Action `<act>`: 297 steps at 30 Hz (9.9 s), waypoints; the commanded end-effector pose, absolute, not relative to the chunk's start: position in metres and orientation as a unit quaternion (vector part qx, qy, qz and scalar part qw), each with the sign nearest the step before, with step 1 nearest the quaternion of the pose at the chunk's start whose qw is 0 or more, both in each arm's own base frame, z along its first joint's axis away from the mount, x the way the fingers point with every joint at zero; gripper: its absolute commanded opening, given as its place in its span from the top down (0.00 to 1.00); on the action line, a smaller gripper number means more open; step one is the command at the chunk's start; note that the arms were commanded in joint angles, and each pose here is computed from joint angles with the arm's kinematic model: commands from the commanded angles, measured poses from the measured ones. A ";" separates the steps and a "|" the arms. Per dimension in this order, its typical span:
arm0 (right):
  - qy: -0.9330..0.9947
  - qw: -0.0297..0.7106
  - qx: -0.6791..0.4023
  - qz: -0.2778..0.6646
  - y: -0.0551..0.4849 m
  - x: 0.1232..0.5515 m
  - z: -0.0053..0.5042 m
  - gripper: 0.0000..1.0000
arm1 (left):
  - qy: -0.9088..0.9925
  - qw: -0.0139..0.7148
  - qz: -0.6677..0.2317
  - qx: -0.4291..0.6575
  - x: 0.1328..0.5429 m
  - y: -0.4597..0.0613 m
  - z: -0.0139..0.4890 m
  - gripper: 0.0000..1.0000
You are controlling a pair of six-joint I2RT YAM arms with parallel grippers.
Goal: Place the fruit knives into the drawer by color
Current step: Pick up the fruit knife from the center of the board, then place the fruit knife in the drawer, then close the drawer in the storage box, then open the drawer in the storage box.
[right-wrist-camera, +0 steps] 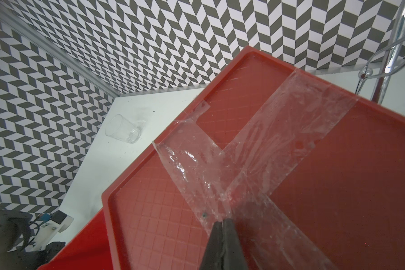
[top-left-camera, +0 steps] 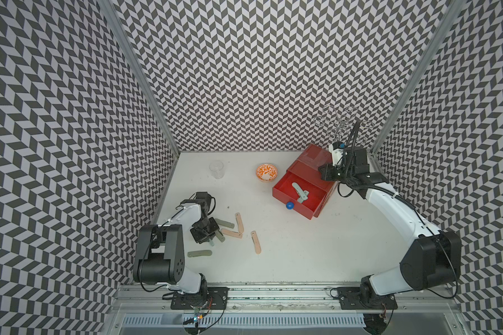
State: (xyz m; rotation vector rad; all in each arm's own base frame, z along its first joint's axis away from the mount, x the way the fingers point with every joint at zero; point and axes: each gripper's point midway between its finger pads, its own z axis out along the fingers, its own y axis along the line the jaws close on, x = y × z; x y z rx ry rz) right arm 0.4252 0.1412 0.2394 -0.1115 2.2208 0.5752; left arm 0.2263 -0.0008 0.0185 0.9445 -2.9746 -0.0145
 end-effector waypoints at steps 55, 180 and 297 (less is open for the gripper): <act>0.939 0.300 -0.005 0.166 0.121 0.400 0.180 0.99 | -0.886 -0.270 0.374 0.044 0.340 -0.338 0.314 1.00; 0.941 0.296 -0.009 0.165 0.119 0.395 0.173 0.99 | -0.893 -0.240 0.381 -0.011 0.257 -0.359 0.240 1.00; 0.948 0.274 -0.005 0.161 0.118 0.389 0.150 0.99 | -0.801 -0.312 0.511 0.004 0.288 -0.346 0.219 0.46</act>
